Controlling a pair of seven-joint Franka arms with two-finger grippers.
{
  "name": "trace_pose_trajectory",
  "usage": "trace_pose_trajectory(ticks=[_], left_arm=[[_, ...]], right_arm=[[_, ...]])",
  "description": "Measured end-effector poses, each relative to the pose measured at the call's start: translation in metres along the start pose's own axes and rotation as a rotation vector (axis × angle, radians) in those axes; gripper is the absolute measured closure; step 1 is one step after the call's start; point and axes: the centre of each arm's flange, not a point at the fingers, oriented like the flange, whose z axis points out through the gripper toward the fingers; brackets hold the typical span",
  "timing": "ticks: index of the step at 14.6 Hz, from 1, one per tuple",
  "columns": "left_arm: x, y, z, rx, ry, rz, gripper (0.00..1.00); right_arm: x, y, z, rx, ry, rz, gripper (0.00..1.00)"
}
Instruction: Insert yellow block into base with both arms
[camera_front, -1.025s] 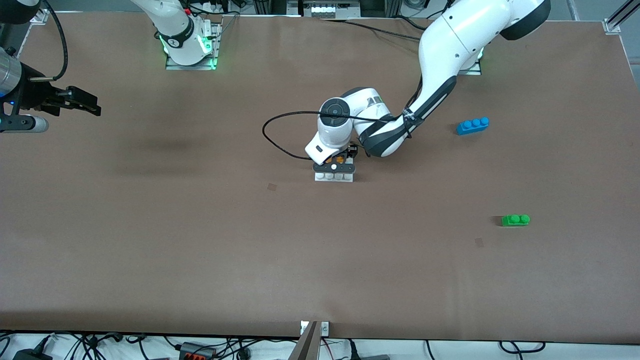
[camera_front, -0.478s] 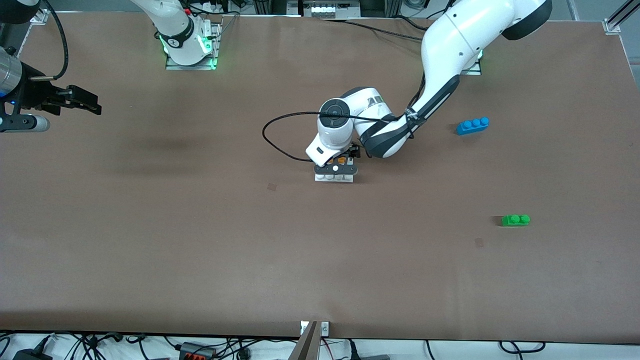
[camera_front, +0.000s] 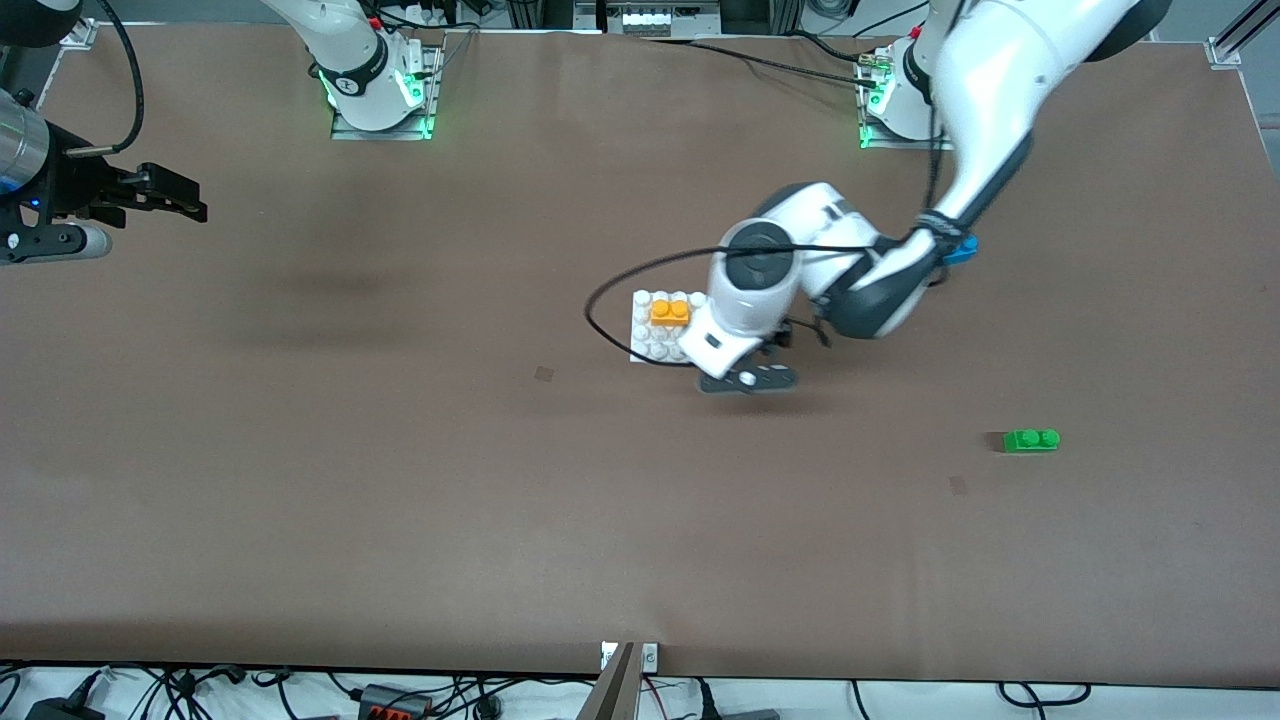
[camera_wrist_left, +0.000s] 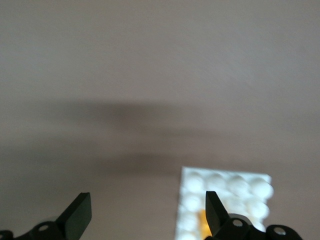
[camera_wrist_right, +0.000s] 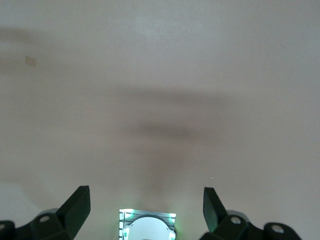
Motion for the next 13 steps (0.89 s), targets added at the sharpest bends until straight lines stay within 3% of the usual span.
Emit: trace_pose_trajectory(ticks=[7,10,13], left_arm=[[0.066,-0.111,-0.001,0.072,0.020,0.154,0.00],[0.077,-0.148,-0.026,0.084,0.031,0.179,0.00],[0.083,-0.204,-0.060,0.104,-0.002,0.171,0.00]], right_arm=[[0.000,0.000,0.000,0.001,0.000,-0.004,0.00],[0.001,0.000,0.001,0.001,-0.001,-0.005,0.00],[0.001,-0.001,0.002,0.005,-0.003,-0.005,0.00]])
